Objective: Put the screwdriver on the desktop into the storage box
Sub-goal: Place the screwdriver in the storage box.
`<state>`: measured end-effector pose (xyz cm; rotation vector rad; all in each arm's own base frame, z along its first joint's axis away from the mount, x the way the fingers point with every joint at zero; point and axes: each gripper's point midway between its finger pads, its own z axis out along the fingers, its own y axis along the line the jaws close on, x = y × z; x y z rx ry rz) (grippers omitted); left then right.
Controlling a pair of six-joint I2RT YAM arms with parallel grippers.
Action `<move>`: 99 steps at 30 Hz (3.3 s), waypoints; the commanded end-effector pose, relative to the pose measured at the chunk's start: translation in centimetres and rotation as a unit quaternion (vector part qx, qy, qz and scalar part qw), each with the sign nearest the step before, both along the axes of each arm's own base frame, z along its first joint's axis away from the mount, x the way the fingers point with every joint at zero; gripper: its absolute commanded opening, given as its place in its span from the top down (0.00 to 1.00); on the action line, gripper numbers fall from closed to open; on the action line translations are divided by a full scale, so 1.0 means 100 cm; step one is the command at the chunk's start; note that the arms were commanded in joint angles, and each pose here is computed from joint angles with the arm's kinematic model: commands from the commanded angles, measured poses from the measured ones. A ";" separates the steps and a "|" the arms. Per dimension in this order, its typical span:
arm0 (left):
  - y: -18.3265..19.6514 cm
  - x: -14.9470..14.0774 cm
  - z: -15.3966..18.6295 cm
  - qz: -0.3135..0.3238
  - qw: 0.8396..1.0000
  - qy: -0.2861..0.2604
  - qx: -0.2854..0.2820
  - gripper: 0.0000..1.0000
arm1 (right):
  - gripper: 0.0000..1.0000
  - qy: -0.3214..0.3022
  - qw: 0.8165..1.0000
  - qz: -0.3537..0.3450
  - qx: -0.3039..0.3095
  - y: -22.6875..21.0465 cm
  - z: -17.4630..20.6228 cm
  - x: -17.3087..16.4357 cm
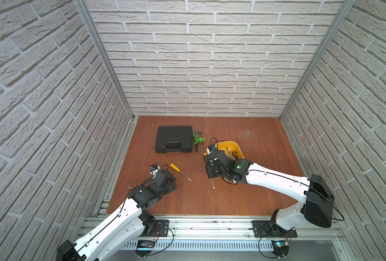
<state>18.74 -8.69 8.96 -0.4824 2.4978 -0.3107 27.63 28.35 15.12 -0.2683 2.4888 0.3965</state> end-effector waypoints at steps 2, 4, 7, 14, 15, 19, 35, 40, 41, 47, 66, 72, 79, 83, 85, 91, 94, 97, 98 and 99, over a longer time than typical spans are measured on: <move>-0.005 0.007 0.010 -0.006 1.000 -0.014 -0.008 0.21 | 0.98 -0.038 0.999 -0.032 0.018 -0.027 0.030 0.007; -0.007 0.009 0.012 -0.009 1.000 -0.017 -0.011 0.21 | 0.97 -0.049 0.997 -0.049 0.018 -0.043 0.036 0.009; -0.010 0.011 0.006 -0.010 1.000 -0.007 -0.008 0.21 | 0.98 -0.054 0.996 -0.073 0.012 -0.069 0.041 0.012; -0.014 0.011 0.000 -0.014 1.000 0.000 -0.013 0.21 | 0.98 -0.049 0.989 -0.138 -0.002 -0.127 0.045 0.021; -0.014 0.011 -0.001 -0.014 1.000 0.000 -0.013 0.22 | 0.98 -0.049 0.988 -0.144 0.000 -0.133 0.045 0.022; -0.014 0.010 -0.001 -0.015 1.000 -0.002 -0.015 0.21 | 0.98 -0.036 0.984 -0.173 -0.004 -0.156 0.039 0.032; -0.014 0.012 -0.004 -0.014 1.000 0.002 -0.011 0.22 | 0.97 0.020 0.987 -0.145 -0.067 -0.166 -0.009 0.052; -0.013 0.010 -0.001 -0.012 1.000 -0.004 -0.018 0.22 | 0.97 0.024 0.989 -0.122 -0.083 -0.160 -0.006 0.060; -0.012 0.010 -0.001 -0.009 1.000 -0.005 -0.018 0.22 | 0.97 0.020 0.989 -0.119 -0.090 -0.160 -0.004 0.062; -0.012 0.010 0.002 -0.009 1.000 -0.007 -0.017 0.22 | 0.97 0.000 0.988 -0.096 -0.123 -0.155 0.008 0.070; -0.018 0.015 0.003 -0.015 1.000 -0.002 -0.016 0.22 | 0.97 0.005 0.976 -0.080 -0.203 -0.155 -0.010 0.084; -0.017 0.015 0.004 -0.016 1.000 -0.003 -0.016 0.22 | 0.97 0.002 0.975 -0.078 -0.210 -0.151 -0.009 0.087; -0.018 0.016 0.005 -0.016 1.000 -0.004 -0.016 0.22 | 0.97 -0.004 0.973 -0.075 -0.218 -0.148 -0.006 0.089; -0.018 0.016 0.006 -0.018 1.000 -0.003 -0.014 0.22 | 0.97 -0.005 0.973 -0.070 -0.222 -0.147 -0.008 0.089; -0.019 0.017 0.006 -0.018 1.000 -0.003 -0.015 0.22 | 0.97 -0.006 0.972 -0.069 -0.224 -0.147 -0.009 0.089; -0.019 0.017 0.006 -0.018 1.000 -0.003 -0.015 0.22 | 0.97 -0.009 0.972 -0.067 -0.227 -0.146 -0.009 0.088; -0.019 0.017 0.006 -0.018 1.000 -0.003 -0.015 0.22 | 0.97 -0.010 0.972 -0.066 -0.227 -0.146 -0.008 0.088; -0.019 0.017 0.006 -0.017 1.000 -0.003 -0.016 0.22 | 0.98 -0.011 0.971 -0.066 -0.228 -0.146 -0.008 0.087; -0.019 0.017 0.006 -0.017 1.000 -0.004 -0.016 0.22 | 0.97 -0.011 0.971 -0.066 -0.228 -0.146 -0.008 0.087; -0.019 0.017 0.006 -0.017 1.000 -0.003 -0.016 0.22 | 0.97 -0.011 0.971 -0.065 -0.229 -0.146 -0.009 0.086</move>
